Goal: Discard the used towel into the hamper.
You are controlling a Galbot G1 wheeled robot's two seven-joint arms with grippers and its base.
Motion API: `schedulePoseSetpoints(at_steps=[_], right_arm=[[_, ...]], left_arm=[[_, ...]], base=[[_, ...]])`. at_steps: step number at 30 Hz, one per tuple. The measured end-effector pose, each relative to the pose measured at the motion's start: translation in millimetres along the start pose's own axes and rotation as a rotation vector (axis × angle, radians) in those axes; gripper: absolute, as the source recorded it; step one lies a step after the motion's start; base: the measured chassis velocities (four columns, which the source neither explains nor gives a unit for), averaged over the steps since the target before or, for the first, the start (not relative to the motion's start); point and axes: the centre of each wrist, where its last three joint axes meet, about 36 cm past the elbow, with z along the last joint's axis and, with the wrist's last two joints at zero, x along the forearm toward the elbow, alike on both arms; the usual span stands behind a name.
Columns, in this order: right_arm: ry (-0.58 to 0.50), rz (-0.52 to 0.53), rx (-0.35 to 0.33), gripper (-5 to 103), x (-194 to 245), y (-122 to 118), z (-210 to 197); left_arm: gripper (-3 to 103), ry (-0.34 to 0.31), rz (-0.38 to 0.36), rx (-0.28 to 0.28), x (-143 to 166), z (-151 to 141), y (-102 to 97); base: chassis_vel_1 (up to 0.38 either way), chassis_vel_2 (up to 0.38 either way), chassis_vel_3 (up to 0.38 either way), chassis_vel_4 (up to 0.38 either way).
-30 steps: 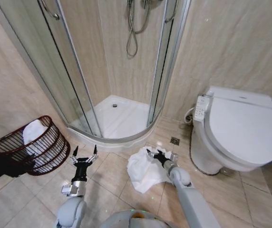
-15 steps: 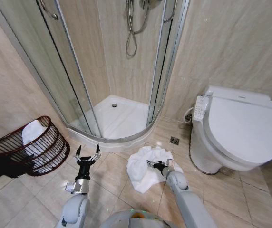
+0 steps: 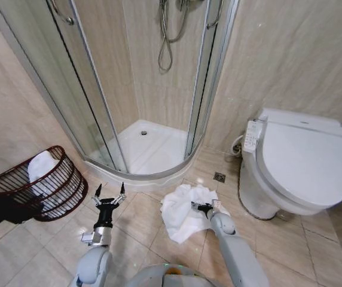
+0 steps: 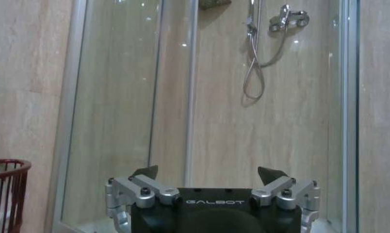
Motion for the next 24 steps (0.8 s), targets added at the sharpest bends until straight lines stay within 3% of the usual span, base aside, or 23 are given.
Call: schedulePoseSetpoints(at_steps=[10,13,14,15,17,22,24], right_arm=[[-0.028,-0.130,-0.010,97,0.9,-13.3,15.8],[-0.028,-0.136,-0.015,90,4.0,-17.9,24.6],[-0.027,-0.133,-0.017,79,5.5,-20.7,27.2],[-0.027,-0.133,-0.017,79,5.5,-20.7,27.2],[-0.027,-0.124,-0.020,68,7.9,-26.2,30.9],[-0.034,-0.116,-0.027,57,8.3,-29.9,34.9],[-0.038,-0.114,-0.028,47,8.6,-30.6,37.1]], left_arm=[[100,-0.002,0.010,-0.006,1.7,-3.9,-3.3],[100,-0.004,0.019,-0.006,0.7,-4.1,-6.6],[100,-0.005,0.024,-0.003,-0.1,-3.9,-9.7],[100,-0.005,0.024,-0.003,-0.1,-3.9,-9.7],[100,-0.003,0.030,0.009,-0.5,-4.6,-16.7],[100,-0.001,0.036,0.014,-0.2,-4.8,-22.6],[100,0.004,0.040,0.016,0.3,-4.6,-24.5]], base=[[0.000,0.000,0.000,0.000],[0.000,0.000,0.000,0.000],[0.000,0.000,0.000,0.000],[0.000,0.000,0.000,0.000],[0.000,0.000,0.000,0.000],[0.000,0.000,0.000,0.000],[0.000,0.000,0.000,0.000]])
